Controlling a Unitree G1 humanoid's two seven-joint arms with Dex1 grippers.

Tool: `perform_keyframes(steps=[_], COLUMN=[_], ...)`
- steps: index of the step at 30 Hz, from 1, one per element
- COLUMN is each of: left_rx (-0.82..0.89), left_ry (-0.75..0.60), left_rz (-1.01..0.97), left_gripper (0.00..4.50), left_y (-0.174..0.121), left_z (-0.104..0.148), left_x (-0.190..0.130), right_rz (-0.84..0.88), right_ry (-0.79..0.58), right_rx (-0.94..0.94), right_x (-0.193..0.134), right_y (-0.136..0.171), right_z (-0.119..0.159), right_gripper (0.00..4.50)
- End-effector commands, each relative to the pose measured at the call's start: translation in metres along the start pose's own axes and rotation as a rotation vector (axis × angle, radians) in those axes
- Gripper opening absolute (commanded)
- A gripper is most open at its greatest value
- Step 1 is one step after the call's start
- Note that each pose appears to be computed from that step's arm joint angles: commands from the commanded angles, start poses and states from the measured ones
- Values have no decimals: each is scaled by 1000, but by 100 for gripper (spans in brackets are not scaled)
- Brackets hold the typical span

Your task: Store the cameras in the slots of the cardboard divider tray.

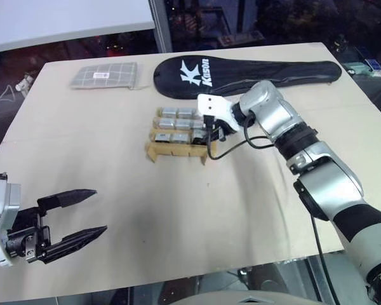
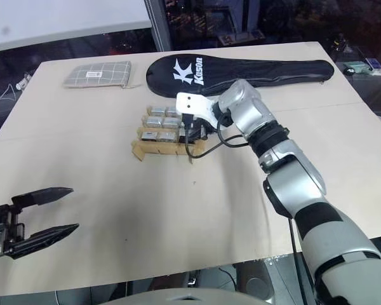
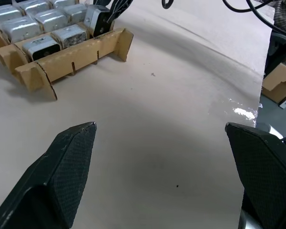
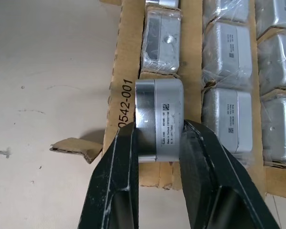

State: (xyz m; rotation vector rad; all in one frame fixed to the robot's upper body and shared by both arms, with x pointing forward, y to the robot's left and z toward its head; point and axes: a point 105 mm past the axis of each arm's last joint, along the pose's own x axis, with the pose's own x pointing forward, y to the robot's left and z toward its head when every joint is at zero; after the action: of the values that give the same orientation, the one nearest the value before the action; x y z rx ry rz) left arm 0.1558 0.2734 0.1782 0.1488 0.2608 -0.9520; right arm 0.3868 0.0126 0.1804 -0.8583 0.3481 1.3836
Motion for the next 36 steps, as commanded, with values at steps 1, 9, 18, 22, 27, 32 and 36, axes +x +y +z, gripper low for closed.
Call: perform_keyframes(steps=[1, 9, 18, 22, 27, 32, 36], left_rx=[26, 23, -35, -41, -53, -91, -101], left_ry=[-11, -14, -29, -22, -120, -155, -161], left_rz=[0, -8, 81, 228, 438, 592, 618], left_gripper=[450, 450, 450, 450, 450, 450, 450], left_y=[1, 1, -4, -16, -27, -42, -54], left_z=[3, 2, -12, -32, -40, -50, -60], left_x=[-2, -2, 6, 20, 30, 50, 65], right_rz=[-9, -54, -24, -81, -163, -331, -470], right_ry=[18, -50, -265, -399, -601, -573, -564], right_rx=[-14, 32, 202, 248, 341, 502, 551], right_x=[-4, -4, -41, -62, -87, -101, -111], right_y=[-2, -7, 4, 20, 59, 103, 137], right_z=[2, 11, 10, -23, -69, -131, -156], right_gripper=[66, 305, 392, 392, 392, 392, 392])
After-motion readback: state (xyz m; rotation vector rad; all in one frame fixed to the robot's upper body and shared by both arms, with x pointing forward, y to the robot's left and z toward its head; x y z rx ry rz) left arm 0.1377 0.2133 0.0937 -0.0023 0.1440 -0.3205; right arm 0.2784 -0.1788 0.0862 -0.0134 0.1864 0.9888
